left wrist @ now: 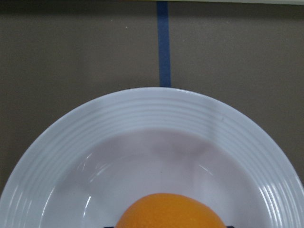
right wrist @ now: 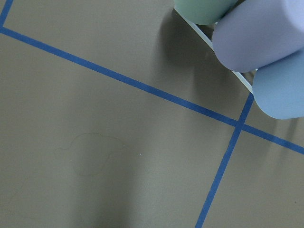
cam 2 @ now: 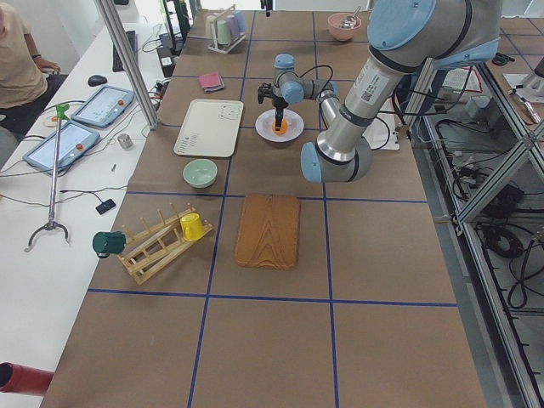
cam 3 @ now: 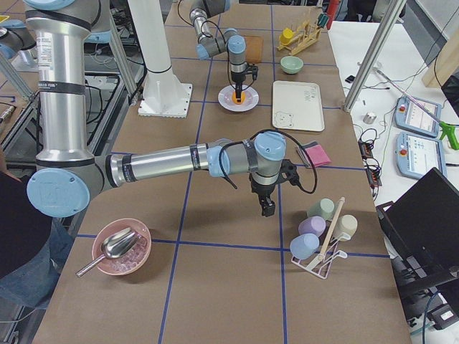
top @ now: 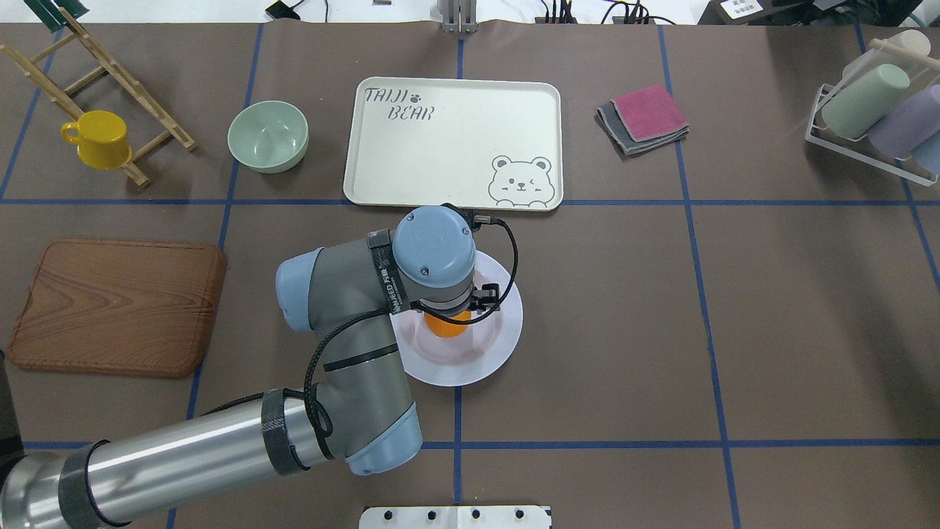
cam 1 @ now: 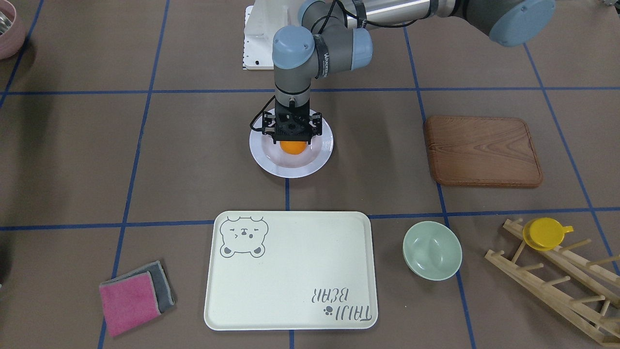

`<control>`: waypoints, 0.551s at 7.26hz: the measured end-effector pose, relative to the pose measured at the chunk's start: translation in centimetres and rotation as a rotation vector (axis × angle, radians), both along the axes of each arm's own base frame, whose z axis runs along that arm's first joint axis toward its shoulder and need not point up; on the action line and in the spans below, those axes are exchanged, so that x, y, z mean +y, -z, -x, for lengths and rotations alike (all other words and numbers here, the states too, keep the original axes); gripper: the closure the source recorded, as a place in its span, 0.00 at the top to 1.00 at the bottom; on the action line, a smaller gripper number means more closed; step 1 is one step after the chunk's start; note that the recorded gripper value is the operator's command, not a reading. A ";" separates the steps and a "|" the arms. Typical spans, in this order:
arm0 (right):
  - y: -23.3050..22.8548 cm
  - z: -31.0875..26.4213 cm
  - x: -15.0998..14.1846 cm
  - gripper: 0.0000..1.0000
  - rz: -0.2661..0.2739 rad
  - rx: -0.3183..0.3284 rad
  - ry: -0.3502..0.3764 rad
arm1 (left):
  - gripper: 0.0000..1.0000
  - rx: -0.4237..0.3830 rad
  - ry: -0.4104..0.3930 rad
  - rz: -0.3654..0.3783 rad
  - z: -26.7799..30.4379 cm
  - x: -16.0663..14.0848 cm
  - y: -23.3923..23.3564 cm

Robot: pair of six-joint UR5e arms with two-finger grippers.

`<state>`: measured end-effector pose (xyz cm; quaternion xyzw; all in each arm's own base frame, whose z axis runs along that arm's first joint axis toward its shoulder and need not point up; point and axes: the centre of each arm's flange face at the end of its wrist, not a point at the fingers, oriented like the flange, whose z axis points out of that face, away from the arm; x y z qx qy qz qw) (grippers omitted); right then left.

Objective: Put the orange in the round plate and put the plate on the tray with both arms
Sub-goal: 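Open the left gripper to set the orange on the plate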

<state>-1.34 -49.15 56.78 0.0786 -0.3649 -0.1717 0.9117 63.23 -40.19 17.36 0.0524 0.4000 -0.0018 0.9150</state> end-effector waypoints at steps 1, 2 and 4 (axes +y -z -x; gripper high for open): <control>0.1 0.0 0.0 1.00 -0.001 -0.003 0.001 | 0.99 0.014 -0.004 -0.013 0.8 -0.2 0.7; 0.3 0.1 0.0 1.00 -0.002 -0.015 0.003 | 0.99 0.031 -0.017 -0.033 2.8 -0.6 1.8; 1.4 0.8 -0.2 1.00 0.013 -0.070 -0.009 | 0.99 -0.005 -0.079 -0.074 10.5 -3.4 1.3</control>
